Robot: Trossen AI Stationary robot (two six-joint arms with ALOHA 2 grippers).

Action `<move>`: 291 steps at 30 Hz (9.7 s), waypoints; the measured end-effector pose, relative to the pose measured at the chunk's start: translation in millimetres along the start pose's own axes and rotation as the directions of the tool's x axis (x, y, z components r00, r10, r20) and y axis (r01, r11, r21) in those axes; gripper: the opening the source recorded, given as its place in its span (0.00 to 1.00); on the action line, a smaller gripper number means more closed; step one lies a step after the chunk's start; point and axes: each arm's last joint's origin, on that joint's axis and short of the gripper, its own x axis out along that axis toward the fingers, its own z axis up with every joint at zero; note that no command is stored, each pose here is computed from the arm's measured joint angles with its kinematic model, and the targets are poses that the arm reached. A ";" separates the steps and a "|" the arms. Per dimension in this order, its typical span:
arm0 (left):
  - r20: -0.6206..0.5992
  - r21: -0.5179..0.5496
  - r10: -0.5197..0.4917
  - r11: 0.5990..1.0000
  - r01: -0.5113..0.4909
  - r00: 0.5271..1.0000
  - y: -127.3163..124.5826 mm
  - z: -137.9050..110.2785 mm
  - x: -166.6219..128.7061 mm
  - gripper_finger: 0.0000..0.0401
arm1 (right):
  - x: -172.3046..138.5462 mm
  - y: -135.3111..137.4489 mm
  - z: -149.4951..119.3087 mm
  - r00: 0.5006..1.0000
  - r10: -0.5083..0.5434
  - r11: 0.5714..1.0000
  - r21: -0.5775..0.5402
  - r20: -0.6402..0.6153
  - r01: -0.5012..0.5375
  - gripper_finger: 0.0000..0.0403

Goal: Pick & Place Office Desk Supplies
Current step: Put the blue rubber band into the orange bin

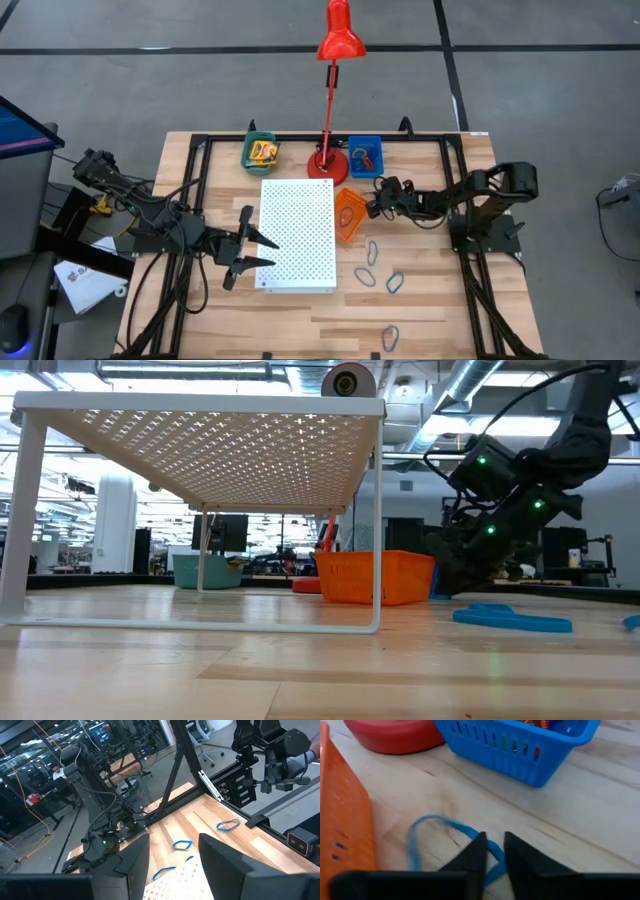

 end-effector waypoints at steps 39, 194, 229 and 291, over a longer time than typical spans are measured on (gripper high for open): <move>0.000 0.000 0.000 1.000 0.000 1.000 0.1 0.0 -0.1 0.41 | -68.8 15.0 -16.5 0.998 0.056 0.998 -0.035 0.033 -0.054 0.33; 0.012 0.006 -0.070 0.998 0.070 0.997 -2.5 -0.7 -0.1 0.41 | -94.6 115.6 -98.9 0.999 0.034 0.997 -0.075 0.008 -0.034 0.15; 0.002 0.011 -0.074 0.997 0.074 0.997 -2.9 -1.8 -0.1 0.41 | -132.8 131.8 52.9 0.944 0.119 0.943 -0.331 0.307 -0.012 0.00; -0.051 0.029 -0.096 0.995 0.098 0.994 -5.0 -7.1 -0.5 0.41 | -115.5 106.2 -17.3 0.946 0.325 0.934 -0.157 -0.005 -0.321 0.35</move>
